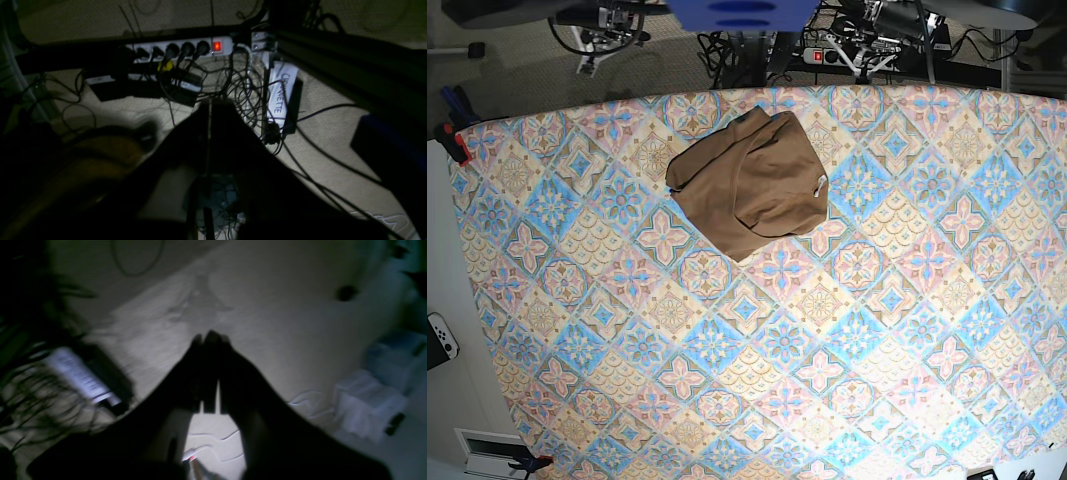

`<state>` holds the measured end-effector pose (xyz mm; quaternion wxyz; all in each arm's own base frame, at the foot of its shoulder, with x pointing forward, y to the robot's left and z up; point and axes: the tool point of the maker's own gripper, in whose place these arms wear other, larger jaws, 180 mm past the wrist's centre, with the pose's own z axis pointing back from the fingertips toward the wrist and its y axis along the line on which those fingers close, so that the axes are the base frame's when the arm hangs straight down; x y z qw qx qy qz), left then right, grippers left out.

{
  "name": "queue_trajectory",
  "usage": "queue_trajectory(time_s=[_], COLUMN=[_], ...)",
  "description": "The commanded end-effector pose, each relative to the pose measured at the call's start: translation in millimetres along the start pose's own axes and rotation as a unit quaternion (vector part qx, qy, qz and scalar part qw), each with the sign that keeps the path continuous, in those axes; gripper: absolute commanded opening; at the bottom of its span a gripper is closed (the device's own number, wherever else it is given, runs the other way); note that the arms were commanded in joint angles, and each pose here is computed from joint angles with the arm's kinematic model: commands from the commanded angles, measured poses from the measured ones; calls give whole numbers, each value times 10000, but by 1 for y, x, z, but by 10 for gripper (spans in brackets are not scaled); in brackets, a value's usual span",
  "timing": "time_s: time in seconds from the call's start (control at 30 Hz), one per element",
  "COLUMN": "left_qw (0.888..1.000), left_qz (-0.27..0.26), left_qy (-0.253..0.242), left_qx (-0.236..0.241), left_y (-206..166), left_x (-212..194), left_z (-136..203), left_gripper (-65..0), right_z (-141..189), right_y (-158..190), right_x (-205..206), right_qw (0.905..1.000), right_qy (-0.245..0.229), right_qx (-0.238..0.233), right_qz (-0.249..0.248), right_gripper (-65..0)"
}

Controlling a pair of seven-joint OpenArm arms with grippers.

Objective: Layout the t-shirt on the table in an organized manner, then fold the t-shirt properly

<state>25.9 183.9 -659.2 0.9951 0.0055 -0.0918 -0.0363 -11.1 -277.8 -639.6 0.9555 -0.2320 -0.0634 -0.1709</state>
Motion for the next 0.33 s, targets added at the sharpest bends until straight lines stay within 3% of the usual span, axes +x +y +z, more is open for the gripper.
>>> queue_trajectory(time_s=[0.0,0.3], left_qw=[10000,9997], left_qz=[-17,24], left_qy=[-11,-201], left_qx=[9,-158], left_y=[0,-23], left_x=[1,24], left_z=[0,-5], left_gripper=[-650,-650], right_z=[0,0], right_y=[0,0], right_x=[7,8], right_qw=[9999,9999], right_qy=[-103,-120], right_qx=[-21,-20], right_qz=[-36,-29], right_gripper=[-650,-650])
